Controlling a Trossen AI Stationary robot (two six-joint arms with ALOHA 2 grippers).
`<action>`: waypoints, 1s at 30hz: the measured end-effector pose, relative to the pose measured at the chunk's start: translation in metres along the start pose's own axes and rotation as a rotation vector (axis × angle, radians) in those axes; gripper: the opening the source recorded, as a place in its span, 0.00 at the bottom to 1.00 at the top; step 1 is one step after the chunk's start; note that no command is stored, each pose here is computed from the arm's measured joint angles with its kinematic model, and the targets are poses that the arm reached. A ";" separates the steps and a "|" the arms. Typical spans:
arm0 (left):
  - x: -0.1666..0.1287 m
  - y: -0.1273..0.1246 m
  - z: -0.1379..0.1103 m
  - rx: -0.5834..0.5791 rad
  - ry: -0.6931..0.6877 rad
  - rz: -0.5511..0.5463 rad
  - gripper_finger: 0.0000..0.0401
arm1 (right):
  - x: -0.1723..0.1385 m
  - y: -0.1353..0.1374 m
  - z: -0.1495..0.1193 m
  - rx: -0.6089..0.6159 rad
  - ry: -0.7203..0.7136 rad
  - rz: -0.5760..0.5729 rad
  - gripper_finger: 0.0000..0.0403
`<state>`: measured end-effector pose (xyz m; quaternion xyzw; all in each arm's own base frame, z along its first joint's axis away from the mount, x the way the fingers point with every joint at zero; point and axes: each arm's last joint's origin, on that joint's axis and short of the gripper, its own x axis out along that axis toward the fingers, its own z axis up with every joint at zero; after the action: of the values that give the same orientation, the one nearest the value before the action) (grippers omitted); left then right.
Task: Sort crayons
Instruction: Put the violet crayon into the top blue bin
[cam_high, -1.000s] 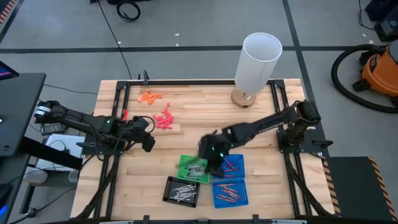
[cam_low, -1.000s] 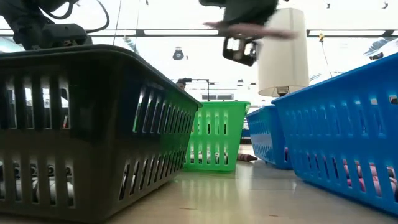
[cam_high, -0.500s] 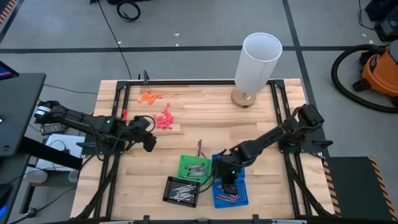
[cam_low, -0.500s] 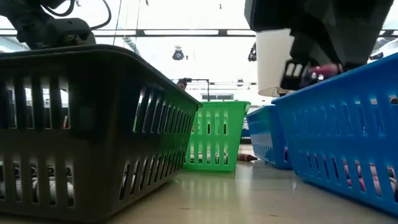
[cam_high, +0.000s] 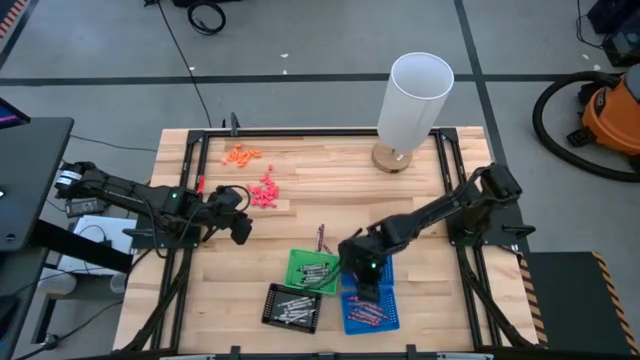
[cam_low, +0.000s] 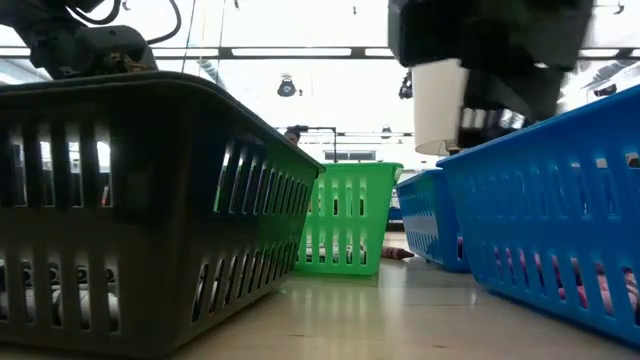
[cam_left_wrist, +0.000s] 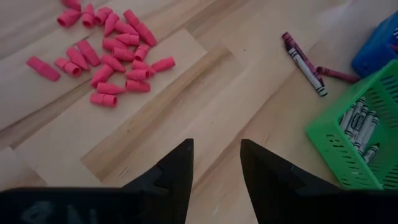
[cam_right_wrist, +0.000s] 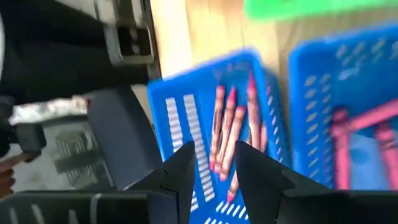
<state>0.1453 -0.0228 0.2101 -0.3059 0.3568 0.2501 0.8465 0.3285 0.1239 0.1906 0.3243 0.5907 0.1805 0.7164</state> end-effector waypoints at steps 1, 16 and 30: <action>0.000 0.000 0.000 0.000 -0.002 0.000 0.35 | -0.006 0.000 0.004 0.002 -0.023 0.003 0.30; 0.000 -0.005 0.005 -0.026 -0.084 -0.022 0.35 | -0.070 -0.035 0.055 0.000 -0.335 -0.333 0.30; 0.007 -0.008 0.005 -0.023 -0.079 -0.002 0.35 | -0.060 -0.076 0.094 0.208 -0.480 -0.662 0.29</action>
<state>0.1564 -0.0235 0.2102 -0.3060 0.3199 0.2652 0.8566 0.3954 0.0070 0.1918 0.2203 0.4945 -0.2008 0.8165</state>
